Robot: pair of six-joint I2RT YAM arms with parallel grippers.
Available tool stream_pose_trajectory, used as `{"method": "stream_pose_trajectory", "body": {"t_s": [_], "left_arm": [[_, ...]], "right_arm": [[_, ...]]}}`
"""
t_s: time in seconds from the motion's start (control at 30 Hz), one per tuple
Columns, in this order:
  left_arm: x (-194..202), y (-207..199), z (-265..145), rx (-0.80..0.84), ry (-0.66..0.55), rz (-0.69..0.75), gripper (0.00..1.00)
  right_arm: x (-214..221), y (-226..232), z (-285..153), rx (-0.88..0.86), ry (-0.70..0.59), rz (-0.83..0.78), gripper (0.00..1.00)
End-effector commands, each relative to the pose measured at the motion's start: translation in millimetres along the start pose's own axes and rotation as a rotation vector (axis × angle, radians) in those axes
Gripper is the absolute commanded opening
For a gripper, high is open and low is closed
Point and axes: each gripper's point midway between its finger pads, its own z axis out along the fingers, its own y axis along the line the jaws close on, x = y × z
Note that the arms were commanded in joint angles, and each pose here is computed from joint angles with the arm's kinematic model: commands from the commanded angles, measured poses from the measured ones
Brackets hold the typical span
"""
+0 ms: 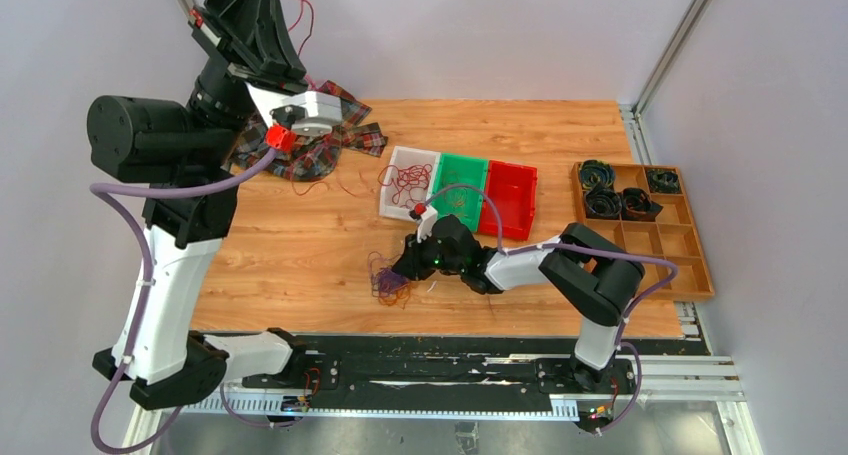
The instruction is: Untangle the cables
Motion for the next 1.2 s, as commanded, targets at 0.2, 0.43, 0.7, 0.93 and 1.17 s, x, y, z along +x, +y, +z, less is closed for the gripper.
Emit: {"method": "stream_pose_trajectory", "body": {"t_s": [0.2,0.43,0.7,0.93,1.17], "left_arm": [[-6.9,57.8,25.6,-0.157,-0.051,0.068,0.00],[-10.1,10.1,10.6,-0.037,-0.063,0.026,0.00],[-19.4,-69.7,-20.8,0.137,-0.086,-0.133,0.00],[-13.5,-140.3,-38.1,0.258,-0.014,-0.383,0.00],[-1.5,-200.4,-42.7,0.358,0.045,-0.411,0.00]], "right_arm": [[6.6,-7.3,-17.3,0.077,0.007,-0.023,0.07],[-66.2,39.7,-57.5,0.013,-0.119,-0.160,0.66],[-133.5,64.4,-113.8,0.057,-0.257,-0.289,0.69],[-144.0,19.0,-129.2,0.259,-0.284,-0.249,0.64],[-139.4,-33.6,-147.9,0.409,-0.306,-0.150,0.60]]}}
